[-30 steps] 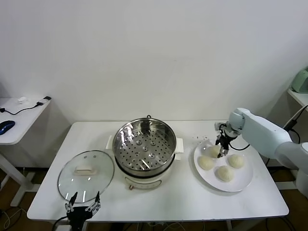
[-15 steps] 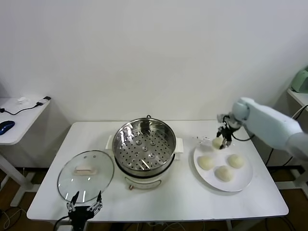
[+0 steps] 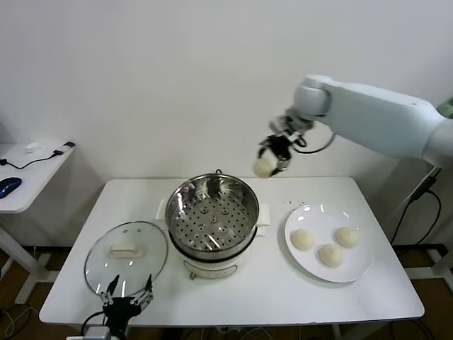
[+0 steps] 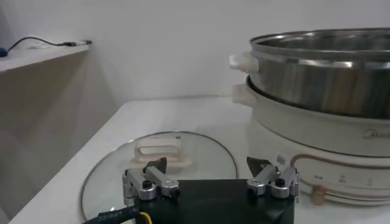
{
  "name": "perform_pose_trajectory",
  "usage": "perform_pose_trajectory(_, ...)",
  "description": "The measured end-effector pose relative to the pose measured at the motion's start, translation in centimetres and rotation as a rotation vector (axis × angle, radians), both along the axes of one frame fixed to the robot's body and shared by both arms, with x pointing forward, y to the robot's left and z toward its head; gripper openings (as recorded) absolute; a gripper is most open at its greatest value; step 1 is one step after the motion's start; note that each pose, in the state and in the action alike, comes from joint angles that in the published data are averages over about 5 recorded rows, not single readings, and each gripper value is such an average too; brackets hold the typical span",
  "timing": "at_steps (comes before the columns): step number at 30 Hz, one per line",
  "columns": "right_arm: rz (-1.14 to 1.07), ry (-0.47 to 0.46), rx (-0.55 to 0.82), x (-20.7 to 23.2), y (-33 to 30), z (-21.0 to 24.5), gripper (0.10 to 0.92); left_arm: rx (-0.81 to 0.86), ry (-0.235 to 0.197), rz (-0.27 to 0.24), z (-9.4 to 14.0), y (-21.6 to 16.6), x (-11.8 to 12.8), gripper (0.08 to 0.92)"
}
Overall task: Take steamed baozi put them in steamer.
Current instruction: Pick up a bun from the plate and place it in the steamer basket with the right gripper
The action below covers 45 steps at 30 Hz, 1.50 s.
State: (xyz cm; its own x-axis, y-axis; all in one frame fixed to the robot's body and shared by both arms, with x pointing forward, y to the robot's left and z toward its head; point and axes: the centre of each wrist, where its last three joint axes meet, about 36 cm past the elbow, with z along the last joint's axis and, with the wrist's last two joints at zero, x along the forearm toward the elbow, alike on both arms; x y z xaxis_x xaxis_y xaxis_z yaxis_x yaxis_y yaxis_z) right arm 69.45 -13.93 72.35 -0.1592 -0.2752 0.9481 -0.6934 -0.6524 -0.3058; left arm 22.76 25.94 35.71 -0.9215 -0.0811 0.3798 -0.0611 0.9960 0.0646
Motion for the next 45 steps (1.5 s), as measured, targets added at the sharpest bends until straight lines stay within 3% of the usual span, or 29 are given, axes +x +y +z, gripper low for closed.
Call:
perform_pose_trajectory(7,0.302,-0.019,-0.083,-1.4,6.9,-1.8,0.679,0.002,-0.003,-0.003,-0.2,-0.4,-0.1,0.823)
perform_pose_trajectory(15,0.487,-0.051,-0.148,0.8,10.6,-5.8,0.679,0.012,0.0,-0.002,-0.5,-0.6,-0.6,0.823)
perform_pose_trajectory(32,0.533,-0.044,-0.138,4.8,11.7,-12.7,0.681,0.02,0.006,0.005,-1.0,-0.8,-0.8,0.823)
perform_pose_trajectory(40,0.535,-0.047,-0.115,5.5,11.3,-13.6,0.81,0.018,0.005,0.006,-1.1,-1.0,-0.6,0.823)
perform_pose_trajectory(45,0.541,-0.032,-0.101,5.8,10.7,-13.1,0.822,0.019,0.007,-0.002,-1.1,-1.3,-0.7,0.823)
